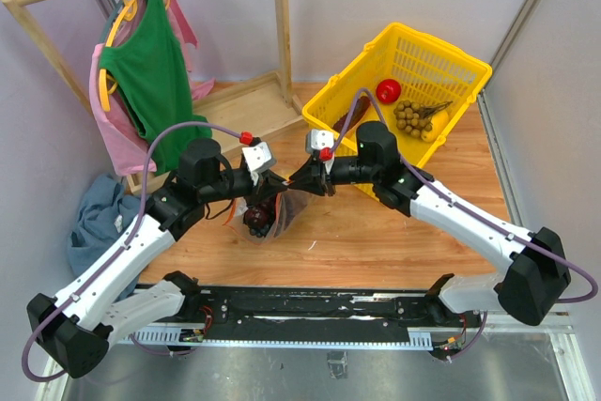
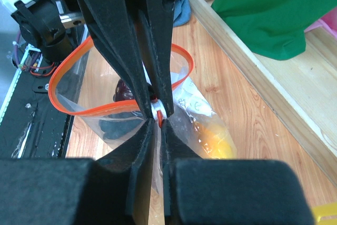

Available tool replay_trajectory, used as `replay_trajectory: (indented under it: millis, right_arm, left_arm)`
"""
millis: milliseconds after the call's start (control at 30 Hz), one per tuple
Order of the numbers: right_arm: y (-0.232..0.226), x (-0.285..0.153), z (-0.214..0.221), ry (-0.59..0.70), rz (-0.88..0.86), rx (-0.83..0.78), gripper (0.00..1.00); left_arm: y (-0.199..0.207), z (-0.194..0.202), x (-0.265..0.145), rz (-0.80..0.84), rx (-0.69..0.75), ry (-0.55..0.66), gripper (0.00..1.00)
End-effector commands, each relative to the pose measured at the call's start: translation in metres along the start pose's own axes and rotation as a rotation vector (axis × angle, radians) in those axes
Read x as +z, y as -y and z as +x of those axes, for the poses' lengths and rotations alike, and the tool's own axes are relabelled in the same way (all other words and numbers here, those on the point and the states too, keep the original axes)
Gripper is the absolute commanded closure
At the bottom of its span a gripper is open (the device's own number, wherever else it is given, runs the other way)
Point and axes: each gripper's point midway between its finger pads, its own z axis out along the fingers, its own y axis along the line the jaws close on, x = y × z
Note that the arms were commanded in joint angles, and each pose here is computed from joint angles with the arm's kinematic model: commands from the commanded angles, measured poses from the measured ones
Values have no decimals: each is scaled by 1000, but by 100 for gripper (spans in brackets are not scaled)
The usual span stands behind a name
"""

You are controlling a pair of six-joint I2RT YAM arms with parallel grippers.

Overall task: Place the food in the zip-top bag and seal the zipper
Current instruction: Zip the zipper food storage bag at the center of the board.

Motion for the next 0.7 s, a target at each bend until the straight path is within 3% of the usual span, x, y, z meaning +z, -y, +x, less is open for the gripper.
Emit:
replay_trajectory:
  millis: [0, 333, 533, 600, 667]
  right_arm:
    - [6, 2, 0, -9, -14, -17, 97]
    - [22, -12, -6, 4, 146, -24, 99]
    - [9, -14, -11, 19, 87, -41, 99]
    - [0, -14, -8, -5, 29, -39, 85]
    - [-4, -13, -4, -22, -7, -44, 76]
  left_arm:
    - [-1, -24, -4, 5, 47, 61, 100]
    - [-6, -17, -7, -32, 45, 37, 100]
    - [-2, -31, -7, -4, 59, 78, 100]
    - [-3, -31, -6, -4, 59, 71, 100]
    - [-3, -30, -5, 3, 61, 68, 100]
